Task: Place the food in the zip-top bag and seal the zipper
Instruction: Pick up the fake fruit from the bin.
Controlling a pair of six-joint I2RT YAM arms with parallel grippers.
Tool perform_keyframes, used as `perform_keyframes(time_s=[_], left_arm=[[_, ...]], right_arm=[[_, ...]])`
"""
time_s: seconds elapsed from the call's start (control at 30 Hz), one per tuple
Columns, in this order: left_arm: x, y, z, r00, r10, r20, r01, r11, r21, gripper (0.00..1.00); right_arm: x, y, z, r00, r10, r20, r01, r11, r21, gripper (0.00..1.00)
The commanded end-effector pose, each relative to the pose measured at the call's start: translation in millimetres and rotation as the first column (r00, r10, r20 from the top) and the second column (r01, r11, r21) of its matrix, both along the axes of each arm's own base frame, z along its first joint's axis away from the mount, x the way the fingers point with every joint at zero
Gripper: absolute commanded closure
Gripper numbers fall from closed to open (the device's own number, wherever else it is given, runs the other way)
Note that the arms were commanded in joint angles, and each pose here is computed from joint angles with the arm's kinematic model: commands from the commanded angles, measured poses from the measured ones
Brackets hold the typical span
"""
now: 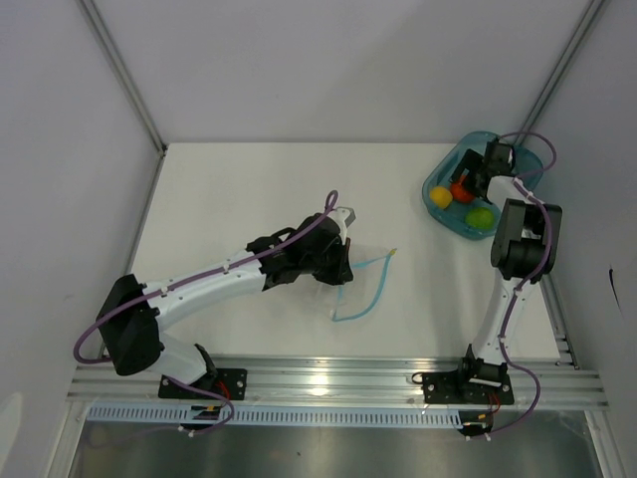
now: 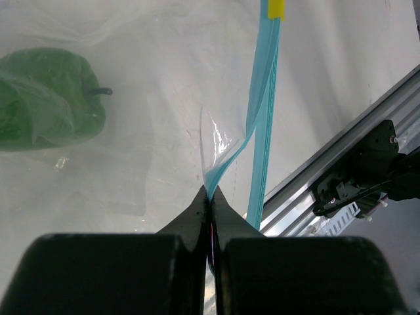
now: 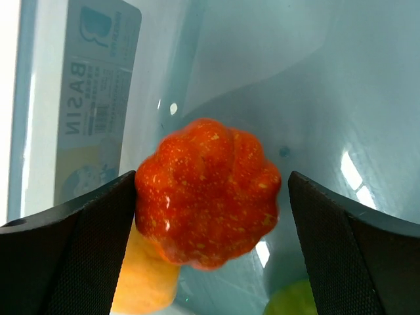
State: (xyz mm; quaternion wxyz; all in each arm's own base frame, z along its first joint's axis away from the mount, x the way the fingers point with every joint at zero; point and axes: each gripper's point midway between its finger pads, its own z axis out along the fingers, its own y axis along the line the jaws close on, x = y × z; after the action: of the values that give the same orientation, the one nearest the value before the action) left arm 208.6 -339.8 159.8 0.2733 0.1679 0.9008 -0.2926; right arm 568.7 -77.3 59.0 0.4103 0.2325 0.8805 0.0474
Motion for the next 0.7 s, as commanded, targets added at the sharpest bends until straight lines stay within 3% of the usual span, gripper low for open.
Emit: perform_keyframes(time_s=[0.0, 0.33, 0.43, 0.67], left_arm=[[8, -13, 20, 0.999, -0.02, 0.038, 0.022, 0.998, -0.064, 0.99], [6, -8, 23, 0.999, -0.009, 0.031, 0.011, 0.998, -0.066, 0.99], [3, -6, 29, 1.0, -0.005, 0.025, 0.007, 0.997, -0.082, 0.99], [-5, 2, 34, 1.0, 0.008, -0.006, -0.009, 0.997, -0.077, 1.0]], right_arm=[[17, -1, 10, 0.998, 0.026, 0.053, -0.025, 1.0, -0.017, 0.05], [24, -2, 29, 0.996, 0.022, 0.083, -0.023, 1.0, 0.004, 0.24], [30, -3, 64, 0.991, 0.021, 0.135, -0.021, 1.0, -0.001, 0.39], [10, 13, 187, 0.961, 0.02, 0.275, -0.018, 1.0, -0.008, 0.4]])
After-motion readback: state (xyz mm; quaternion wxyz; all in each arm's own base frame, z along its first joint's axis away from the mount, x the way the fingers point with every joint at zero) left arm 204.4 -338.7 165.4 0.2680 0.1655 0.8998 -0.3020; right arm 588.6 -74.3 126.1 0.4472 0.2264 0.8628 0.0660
